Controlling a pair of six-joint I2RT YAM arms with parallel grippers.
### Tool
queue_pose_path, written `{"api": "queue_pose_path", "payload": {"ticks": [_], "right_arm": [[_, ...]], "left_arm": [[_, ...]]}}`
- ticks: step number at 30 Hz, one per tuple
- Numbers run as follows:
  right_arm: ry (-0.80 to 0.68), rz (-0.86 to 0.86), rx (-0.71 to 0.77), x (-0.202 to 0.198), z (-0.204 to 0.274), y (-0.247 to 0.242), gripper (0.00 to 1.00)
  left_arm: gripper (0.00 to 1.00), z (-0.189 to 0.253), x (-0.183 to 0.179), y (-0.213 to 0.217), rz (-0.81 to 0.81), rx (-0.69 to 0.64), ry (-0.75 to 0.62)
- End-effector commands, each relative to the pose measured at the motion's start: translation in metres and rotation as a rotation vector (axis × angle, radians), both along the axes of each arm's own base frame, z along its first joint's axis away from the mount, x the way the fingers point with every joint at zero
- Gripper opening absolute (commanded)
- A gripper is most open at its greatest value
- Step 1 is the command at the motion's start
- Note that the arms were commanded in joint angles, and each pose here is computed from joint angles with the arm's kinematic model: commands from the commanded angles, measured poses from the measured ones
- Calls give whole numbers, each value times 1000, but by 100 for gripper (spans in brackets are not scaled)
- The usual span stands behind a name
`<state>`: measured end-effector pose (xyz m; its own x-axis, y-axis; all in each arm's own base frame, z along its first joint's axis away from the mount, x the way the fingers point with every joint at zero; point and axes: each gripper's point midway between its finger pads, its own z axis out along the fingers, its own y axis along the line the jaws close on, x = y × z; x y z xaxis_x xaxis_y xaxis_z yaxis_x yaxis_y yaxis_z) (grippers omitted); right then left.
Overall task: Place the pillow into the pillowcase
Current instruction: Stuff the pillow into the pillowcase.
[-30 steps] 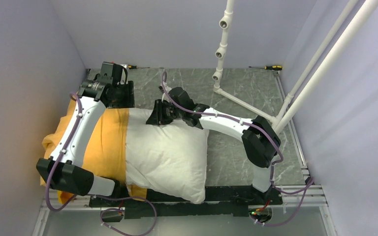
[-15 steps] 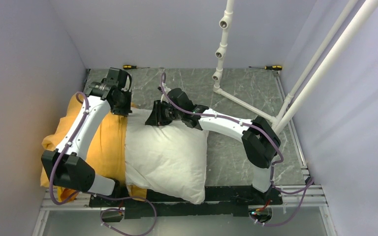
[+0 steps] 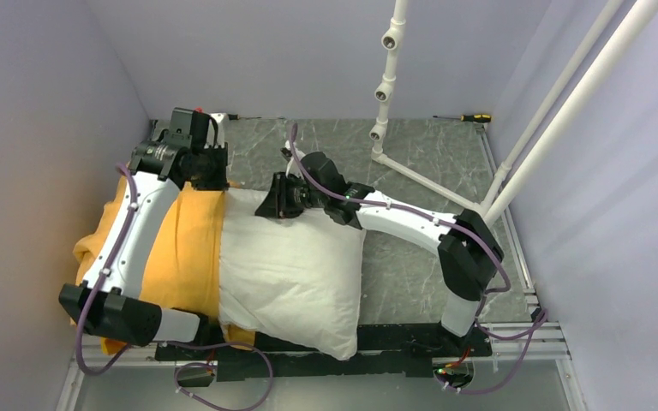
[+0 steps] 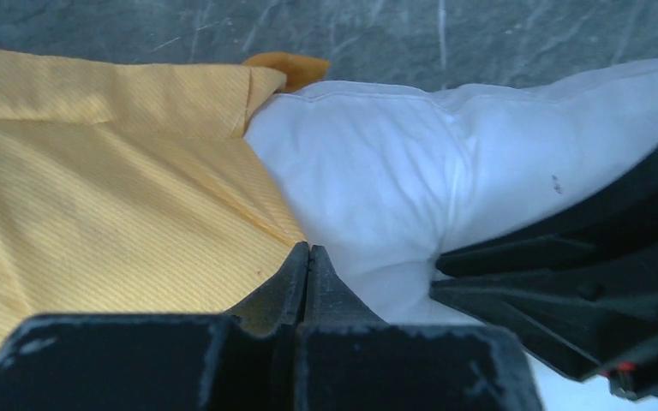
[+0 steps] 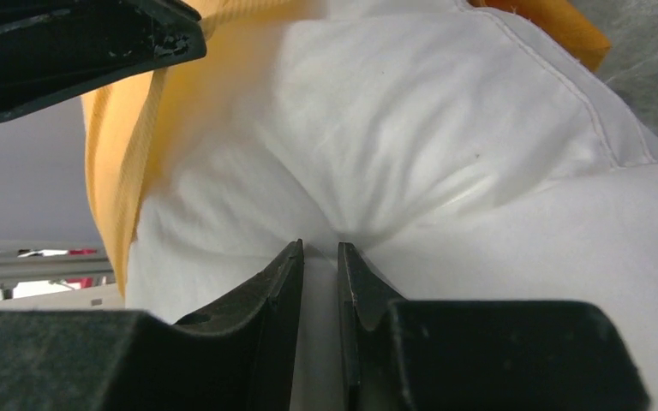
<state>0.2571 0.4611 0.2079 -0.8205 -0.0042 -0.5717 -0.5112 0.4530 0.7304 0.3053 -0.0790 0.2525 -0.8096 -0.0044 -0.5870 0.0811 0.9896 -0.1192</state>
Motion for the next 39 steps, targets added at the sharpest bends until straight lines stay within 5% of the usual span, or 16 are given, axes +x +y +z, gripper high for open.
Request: {"api": "queue_pose_path", "payload": {"ticks": [1, 6, 17, 22, 25, 26, 29, 30, 33, 39], "right_arm": [[30, 78, 103, -29, 29, 3, 25], [66, 122, 245, -35, 43, 10, 22], [111, 108, 482, -38, 57, 5, 7], [132, 36, 513, -33, 48, -10, 8], [103, 9, 469, -34, 48, -23, 22], [87, -2, 441, -35, 49, -27, 28], [58, -41, 357, -35, 46, -38, 41], [51, -49, 350, -35, 47, -41, 45], [50, -58, 344, -35, 46, -43, 50], [43, -105, 253, -29, 37, -50, 56]], "left_arm": [[0, 53, -16, -47, -131, -231, -128], [0, 74, -38, -100, -274, -406, -129], [0, 127, -95, -211, -535, -553, -151], [0, 132, -92, -204, -458, -538, -195], [0, 115, -82, -169, -353, -373, -221], [3, 108, -80, -156, -319, -306, -222], [61, 89, -73, -113, -222, -102, -227], [70, 83, -72, -101, -200, -43, -222], [79, 62, -66, -76, -168, 57, -201], [77, 23, -38, -54, -148, 92, -142]]}}
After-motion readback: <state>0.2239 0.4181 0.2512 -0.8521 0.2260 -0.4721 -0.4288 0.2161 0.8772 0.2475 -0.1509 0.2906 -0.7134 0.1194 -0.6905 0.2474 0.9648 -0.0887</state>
